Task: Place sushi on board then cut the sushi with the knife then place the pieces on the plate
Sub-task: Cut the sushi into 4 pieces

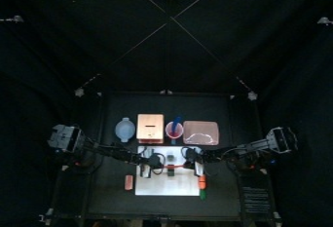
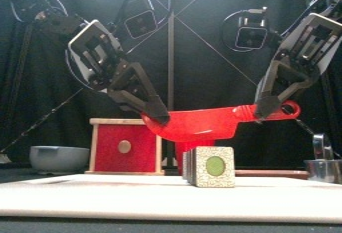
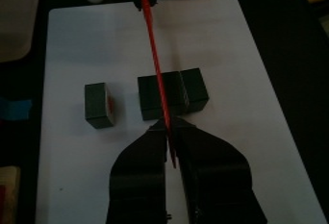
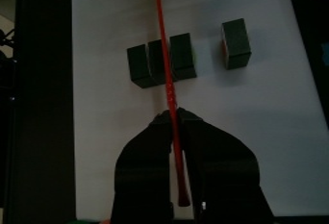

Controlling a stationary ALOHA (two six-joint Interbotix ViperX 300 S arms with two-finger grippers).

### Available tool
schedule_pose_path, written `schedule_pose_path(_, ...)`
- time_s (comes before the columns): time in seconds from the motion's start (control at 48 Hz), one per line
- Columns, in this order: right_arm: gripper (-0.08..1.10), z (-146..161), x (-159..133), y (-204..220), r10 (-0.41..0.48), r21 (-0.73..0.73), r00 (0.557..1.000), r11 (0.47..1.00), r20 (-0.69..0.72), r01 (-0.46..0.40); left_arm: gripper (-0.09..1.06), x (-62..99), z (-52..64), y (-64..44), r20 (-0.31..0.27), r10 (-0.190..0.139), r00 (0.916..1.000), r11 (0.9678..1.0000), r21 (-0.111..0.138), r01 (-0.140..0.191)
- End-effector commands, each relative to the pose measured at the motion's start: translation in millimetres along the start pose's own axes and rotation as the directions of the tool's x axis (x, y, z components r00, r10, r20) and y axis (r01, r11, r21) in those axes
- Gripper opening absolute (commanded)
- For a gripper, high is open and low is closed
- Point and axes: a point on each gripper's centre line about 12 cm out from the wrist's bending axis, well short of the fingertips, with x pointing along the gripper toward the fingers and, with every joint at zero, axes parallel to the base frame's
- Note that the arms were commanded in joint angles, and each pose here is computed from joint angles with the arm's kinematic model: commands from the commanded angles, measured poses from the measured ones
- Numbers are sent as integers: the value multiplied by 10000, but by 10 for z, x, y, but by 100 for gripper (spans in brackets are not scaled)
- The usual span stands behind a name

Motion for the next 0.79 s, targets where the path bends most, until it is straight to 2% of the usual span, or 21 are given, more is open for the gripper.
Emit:
schedule_pose_path(0.021,34,26,0,8,17,107,10000,9999,74,-18,43,17,37,-66,57,-130,9999,9999,83,129)
schedule_pose_path(0.458,34,-43,65,-11,-73,176,9997,9998,-221,77,43,57,15,-65,-35,-126,9999,9999,84,126)
schedule_pose_path(0.583,34,-89,115,-23,-136,242,9990,9996,-428,146,43,89,-28,-64,-173,-121,9998,9999,70,122)
schedule_pose_path(0.792,34,-187,252,-64,-330,290,9952,9989,-919,358,43,229,-135,-50,-555,-71,9984,10000,-5,71)
